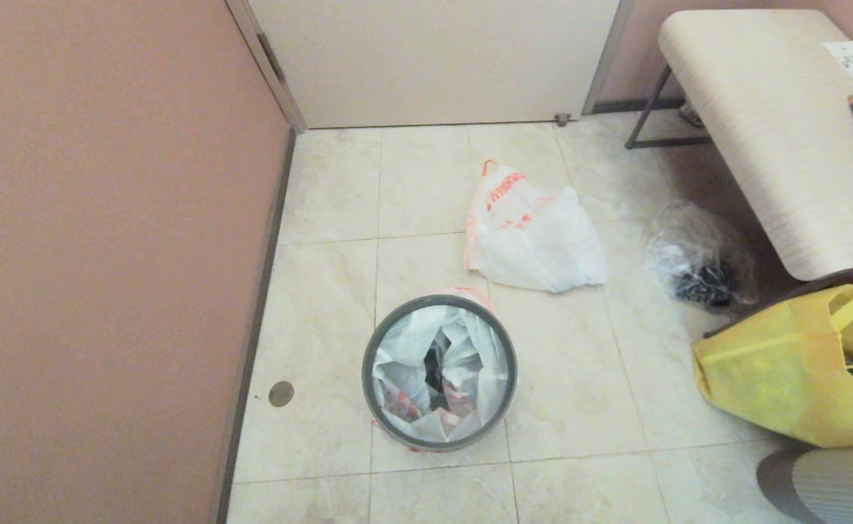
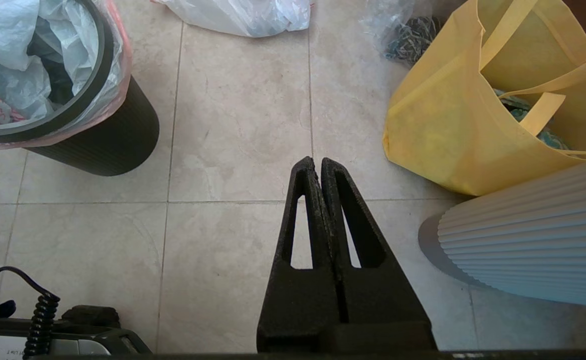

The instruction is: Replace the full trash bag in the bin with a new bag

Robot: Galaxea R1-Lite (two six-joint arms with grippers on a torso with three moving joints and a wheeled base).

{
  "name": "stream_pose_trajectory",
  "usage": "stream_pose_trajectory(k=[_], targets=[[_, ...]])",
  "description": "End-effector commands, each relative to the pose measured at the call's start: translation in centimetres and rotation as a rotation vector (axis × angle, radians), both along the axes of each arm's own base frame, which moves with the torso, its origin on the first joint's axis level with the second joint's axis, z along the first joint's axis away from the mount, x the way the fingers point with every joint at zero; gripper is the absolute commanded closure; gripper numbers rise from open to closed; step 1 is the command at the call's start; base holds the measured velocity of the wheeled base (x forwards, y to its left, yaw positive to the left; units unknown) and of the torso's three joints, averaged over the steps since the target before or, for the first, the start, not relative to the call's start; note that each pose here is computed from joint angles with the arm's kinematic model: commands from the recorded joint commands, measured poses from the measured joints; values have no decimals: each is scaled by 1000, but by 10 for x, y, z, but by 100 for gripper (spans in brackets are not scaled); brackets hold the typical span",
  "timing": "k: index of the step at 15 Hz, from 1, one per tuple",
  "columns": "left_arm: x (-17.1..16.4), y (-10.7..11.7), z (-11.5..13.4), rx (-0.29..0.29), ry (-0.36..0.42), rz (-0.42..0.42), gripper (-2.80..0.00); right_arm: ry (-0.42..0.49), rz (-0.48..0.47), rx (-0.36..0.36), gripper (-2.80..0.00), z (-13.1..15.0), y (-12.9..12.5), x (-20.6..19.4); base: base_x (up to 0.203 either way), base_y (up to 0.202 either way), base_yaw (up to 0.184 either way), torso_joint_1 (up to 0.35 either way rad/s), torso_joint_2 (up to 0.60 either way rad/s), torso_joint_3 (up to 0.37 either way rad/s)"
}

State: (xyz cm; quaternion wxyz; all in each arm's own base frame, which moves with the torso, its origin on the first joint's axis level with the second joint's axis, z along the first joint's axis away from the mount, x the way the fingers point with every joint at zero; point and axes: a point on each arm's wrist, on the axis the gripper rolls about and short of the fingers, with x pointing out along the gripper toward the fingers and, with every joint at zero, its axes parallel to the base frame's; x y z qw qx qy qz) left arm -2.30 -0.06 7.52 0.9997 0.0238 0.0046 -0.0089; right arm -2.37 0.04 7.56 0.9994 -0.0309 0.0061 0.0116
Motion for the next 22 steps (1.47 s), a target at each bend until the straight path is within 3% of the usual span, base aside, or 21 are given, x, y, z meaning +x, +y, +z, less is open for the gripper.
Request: stream_pose_trajectory(k=[1, 22], targets=[[0, 0, 0, 4, 0, -1, 0, 1, -1, -1, 0, 0, 0, 0, 0, 0, 0, 0, 0, 0], [0, 0, 0, 1, 0, -2, 0, 1, -1, 2, 0, 0, 0, 0, 0, 0, 0, 0, 0, 0]])
